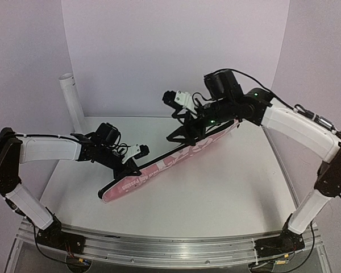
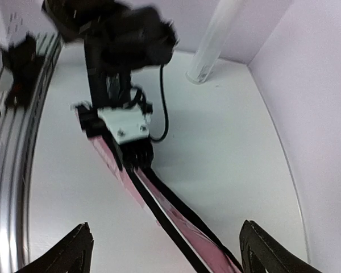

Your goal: Pack up the badminton gear

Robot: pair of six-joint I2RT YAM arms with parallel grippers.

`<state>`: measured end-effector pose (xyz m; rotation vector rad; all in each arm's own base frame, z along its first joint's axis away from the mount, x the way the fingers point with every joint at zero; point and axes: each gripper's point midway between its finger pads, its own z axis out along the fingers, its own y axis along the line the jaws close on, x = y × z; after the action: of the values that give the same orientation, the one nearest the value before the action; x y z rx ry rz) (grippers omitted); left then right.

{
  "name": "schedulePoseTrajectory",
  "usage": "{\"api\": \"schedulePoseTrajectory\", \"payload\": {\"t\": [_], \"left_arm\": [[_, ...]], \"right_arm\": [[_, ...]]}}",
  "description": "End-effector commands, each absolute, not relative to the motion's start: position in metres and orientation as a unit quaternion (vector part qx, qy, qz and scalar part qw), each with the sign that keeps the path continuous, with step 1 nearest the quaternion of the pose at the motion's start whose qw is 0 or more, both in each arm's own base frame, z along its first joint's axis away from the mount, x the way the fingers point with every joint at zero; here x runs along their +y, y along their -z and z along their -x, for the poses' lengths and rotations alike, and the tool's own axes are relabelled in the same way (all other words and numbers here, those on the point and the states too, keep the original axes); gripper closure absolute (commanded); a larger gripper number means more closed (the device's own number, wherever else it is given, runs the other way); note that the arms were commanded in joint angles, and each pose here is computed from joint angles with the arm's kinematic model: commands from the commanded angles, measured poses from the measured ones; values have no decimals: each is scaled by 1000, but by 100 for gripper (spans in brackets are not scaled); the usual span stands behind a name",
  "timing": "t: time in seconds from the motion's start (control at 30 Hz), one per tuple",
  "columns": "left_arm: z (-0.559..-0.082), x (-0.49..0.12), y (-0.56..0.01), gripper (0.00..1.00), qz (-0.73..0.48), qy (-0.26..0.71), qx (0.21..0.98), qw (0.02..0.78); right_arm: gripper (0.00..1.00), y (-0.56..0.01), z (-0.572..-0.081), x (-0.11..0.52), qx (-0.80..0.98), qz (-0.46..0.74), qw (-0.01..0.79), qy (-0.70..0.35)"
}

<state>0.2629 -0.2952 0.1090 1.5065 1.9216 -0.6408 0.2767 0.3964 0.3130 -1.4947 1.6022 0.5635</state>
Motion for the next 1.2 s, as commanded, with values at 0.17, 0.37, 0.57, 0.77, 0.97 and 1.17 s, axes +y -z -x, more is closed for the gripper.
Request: {"api": "schedulePoseTrajectory", "payload": {"t": [0.17, 0.37, 0.57, 0.77, 0.97, 1.17], "left_arm": [[-262, -307, -134, 100, -602, 254, 673, 348], [-264, -310, -140, 100, -595, 261, 675, 349], [-256, -312, -146, 100, -601, 277, 660, 356], [-256, -308, -161, 81, -579, 280, 670, 371], [-297, -271, -196, 27, -451, 253, 766, 382], [-270, -238, -231, 18, -456, 257, 770, 365]], "right_arm": [[11, -187, -293, 405, 541, 775, 286, -159], [13, -146, -304, 418, 534, 790, 253, -164], [36, -112, -329, 426, 551, 789, 238, -129], [100, -116, -338, 417, 566, 780, 240, -121], [100, -145, -354, 392, 640, 715, 255, -113], [100, -166, -358, 367, 676, 681, 262, -108]]}}
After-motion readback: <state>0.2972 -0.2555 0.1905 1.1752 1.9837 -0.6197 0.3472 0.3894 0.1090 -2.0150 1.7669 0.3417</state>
